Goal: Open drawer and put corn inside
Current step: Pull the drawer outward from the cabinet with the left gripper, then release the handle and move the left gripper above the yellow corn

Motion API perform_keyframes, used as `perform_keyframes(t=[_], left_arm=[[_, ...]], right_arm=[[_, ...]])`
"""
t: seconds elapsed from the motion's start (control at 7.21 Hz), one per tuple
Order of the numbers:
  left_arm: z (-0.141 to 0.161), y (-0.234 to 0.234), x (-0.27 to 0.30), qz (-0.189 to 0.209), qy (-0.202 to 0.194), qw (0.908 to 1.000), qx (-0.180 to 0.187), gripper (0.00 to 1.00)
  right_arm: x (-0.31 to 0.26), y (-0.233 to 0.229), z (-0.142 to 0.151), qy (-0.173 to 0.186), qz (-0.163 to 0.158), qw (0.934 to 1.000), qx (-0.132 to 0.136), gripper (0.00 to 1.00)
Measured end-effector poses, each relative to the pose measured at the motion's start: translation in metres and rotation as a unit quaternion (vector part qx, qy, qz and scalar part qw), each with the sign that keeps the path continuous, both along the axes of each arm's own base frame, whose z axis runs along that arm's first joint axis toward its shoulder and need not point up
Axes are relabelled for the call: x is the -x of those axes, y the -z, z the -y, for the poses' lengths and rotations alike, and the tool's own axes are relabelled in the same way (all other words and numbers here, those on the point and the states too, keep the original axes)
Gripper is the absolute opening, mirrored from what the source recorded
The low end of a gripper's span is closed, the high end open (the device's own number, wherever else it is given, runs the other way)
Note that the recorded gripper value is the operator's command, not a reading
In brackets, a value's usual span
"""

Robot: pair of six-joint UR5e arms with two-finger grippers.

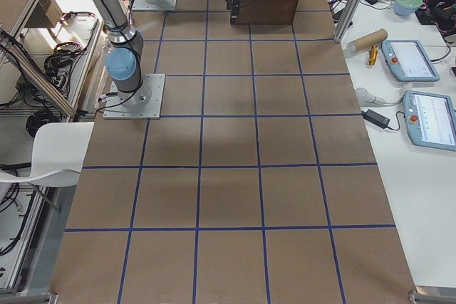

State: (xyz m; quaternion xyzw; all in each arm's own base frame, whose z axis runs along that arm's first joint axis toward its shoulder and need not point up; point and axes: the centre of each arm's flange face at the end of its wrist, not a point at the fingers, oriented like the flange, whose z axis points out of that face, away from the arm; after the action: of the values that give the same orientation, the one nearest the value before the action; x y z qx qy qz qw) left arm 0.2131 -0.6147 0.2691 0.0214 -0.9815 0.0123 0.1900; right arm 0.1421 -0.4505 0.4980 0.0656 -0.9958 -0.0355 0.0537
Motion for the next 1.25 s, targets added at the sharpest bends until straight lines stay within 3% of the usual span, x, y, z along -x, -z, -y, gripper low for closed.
perform_keyframes(t=[1.25], left_arm=[[-0.022,0.000,-0.057,0.002,-0.027,0.9996,0.009,1.00]], right_arm=[[0.000,0.000,0.000,0.000,0.000,1.0000,0.000,1.00]])
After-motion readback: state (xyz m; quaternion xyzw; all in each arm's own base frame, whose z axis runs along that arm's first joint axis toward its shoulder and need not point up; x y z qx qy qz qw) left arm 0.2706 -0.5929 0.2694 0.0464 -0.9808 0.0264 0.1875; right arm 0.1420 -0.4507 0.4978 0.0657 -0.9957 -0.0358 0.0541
